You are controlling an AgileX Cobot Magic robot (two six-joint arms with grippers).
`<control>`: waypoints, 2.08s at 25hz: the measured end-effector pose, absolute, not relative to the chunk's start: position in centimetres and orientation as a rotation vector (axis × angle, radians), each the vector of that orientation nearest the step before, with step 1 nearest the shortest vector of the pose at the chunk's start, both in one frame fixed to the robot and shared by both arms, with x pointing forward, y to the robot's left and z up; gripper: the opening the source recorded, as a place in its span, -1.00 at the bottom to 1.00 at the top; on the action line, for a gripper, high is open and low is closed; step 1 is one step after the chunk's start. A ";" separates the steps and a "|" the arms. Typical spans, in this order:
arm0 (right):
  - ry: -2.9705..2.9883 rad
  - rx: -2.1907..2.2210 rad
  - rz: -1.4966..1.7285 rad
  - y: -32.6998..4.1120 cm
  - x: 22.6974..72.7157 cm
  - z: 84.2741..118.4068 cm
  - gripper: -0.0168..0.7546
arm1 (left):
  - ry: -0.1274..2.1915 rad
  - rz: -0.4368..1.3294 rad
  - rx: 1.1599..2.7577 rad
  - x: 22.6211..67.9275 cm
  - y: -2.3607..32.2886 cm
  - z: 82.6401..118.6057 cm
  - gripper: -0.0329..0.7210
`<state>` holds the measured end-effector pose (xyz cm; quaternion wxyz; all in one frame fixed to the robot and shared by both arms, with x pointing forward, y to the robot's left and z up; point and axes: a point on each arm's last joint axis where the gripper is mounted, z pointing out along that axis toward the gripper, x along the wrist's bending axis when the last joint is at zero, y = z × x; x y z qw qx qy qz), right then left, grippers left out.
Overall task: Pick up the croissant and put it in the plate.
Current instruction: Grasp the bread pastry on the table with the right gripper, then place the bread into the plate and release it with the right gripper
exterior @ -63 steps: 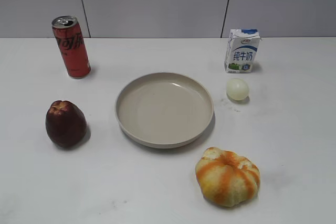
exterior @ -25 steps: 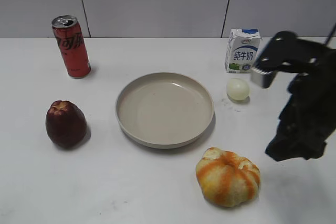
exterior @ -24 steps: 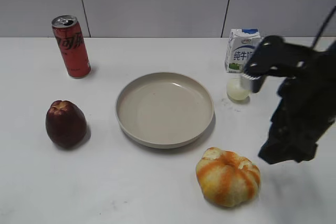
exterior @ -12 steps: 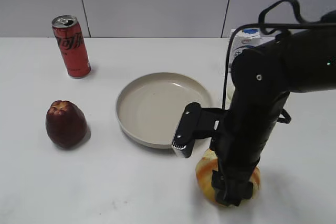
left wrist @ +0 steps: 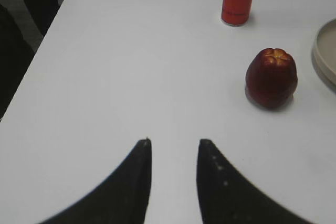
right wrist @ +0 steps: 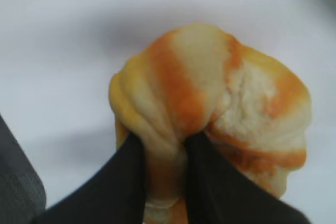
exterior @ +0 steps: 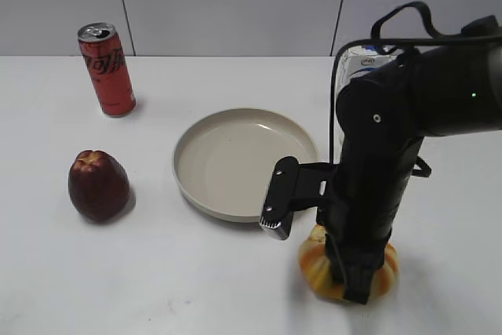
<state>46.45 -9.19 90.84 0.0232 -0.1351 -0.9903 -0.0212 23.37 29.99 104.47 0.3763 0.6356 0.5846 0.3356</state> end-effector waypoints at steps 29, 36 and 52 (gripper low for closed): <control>-3.234 0.189 -0.257 1.1 58.2 92.5 -0.58 | 1.495 0.858 1.626 23.4 30.0 104.5 -0.29; -3.234 0.117 -0.258 1.1 58.2 92.7 0.58 | 1.495 0.858 1.626 23.4 30.0 104.5 -0.29; -3.301 -1.159 -0.349 -8.0 61.7 104.1 0.58 | 1.495 0.858 1.626 23.4 30.0 104.5 -0.29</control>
